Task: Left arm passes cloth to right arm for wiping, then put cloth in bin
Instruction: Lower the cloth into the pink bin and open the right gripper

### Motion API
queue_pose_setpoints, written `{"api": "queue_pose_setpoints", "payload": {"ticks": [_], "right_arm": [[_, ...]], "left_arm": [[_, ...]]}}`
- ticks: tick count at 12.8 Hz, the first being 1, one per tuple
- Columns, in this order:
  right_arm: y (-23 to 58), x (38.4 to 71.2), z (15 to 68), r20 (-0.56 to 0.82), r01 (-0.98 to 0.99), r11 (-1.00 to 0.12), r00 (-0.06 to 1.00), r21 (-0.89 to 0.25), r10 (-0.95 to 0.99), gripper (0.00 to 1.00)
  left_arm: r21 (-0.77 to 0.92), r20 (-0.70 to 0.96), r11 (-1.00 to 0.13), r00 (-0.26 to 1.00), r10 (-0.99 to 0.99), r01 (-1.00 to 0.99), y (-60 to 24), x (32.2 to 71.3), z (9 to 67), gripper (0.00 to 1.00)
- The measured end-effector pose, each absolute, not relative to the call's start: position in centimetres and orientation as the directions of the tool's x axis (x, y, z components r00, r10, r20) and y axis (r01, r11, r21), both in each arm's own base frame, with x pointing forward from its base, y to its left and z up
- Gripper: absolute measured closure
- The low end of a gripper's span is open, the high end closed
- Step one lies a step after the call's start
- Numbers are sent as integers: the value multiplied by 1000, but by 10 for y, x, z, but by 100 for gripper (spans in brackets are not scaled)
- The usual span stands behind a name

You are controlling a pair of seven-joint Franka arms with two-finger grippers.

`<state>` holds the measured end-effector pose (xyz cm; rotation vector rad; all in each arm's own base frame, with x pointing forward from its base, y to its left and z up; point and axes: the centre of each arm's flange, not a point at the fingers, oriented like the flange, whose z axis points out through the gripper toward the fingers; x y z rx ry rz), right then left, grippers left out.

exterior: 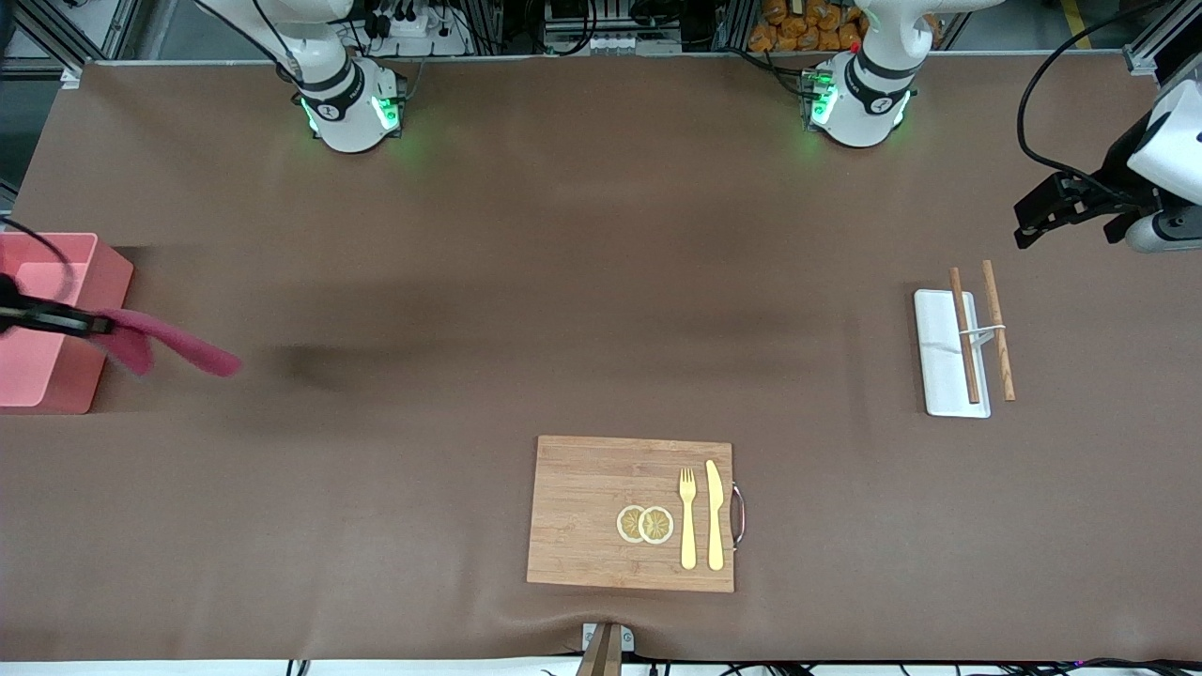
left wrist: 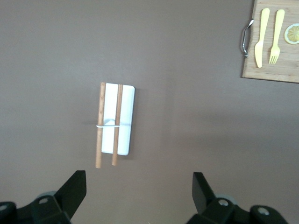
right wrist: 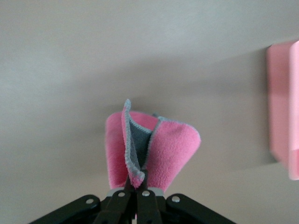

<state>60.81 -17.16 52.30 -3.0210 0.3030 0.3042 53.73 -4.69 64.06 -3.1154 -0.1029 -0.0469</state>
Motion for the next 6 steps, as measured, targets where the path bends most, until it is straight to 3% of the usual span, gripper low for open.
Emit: {"api": "queue_pose_setpoints", "payload": {"ticks": [6], "right_arm": [[-359,532,547,-134,39,-999,990,-33,43,98]], "left_arm": [[-12,-2,-996,996,91,91,-48,533,640,0]]}}
